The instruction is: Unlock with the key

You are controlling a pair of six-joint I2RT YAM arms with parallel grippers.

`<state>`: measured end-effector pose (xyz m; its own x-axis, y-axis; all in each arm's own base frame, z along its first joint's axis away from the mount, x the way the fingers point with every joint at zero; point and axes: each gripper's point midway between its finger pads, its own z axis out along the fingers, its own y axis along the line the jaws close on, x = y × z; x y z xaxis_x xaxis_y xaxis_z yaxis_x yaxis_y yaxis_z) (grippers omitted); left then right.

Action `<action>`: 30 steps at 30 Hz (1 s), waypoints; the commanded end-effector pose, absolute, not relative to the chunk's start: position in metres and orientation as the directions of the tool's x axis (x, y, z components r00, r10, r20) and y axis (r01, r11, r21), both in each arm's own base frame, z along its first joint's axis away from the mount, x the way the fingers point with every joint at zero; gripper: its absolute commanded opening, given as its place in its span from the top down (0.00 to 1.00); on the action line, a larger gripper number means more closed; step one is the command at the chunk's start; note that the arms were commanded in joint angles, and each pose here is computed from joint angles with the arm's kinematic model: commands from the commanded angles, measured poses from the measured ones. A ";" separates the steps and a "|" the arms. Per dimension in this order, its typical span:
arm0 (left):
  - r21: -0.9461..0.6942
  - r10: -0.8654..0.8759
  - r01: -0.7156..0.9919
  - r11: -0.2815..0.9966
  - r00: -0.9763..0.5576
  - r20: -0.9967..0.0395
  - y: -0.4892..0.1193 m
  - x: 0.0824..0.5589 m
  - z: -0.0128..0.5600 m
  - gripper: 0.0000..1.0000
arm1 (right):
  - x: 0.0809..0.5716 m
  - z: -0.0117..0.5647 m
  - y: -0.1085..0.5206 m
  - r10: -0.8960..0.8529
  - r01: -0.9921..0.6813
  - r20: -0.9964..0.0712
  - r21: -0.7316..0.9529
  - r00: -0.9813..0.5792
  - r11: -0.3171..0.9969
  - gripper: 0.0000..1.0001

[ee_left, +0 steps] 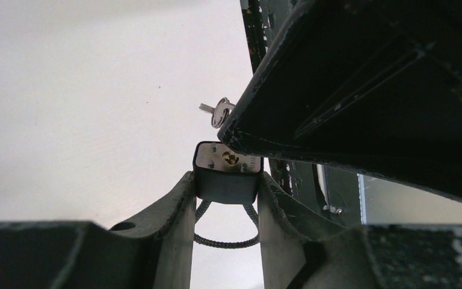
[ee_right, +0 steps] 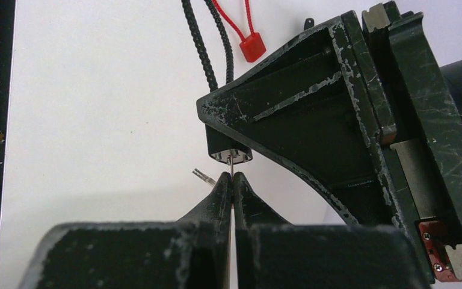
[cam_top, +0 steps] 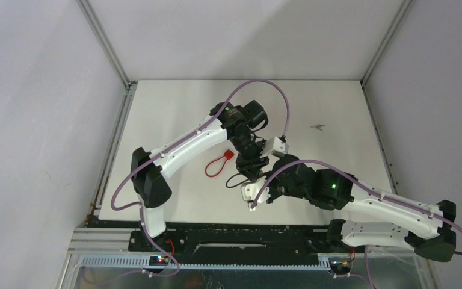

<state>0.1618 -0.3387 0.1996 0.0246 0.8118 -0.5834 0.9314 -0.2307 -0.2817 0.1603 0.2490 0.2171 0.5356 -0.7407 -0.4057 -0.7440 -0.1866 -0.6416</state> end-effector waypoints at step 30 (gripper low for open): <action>-0.167 0.750 0.934 -0.315 0.137 -0.647 -0.363 0.149 0.214 1.00 | 0.166 0.219 0.286 -0.699 -0.797 -0.531 -0.598 0.478 -0.091 1.00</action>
<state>0.1661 -0.3288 0.1843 0.0819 0.8715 -0.4836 0.9559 -0.2059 -0.2093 0.1646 0.2583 0.1963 0.4317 -0.7704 -0.4692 -0.8261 -0.1288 -0.5486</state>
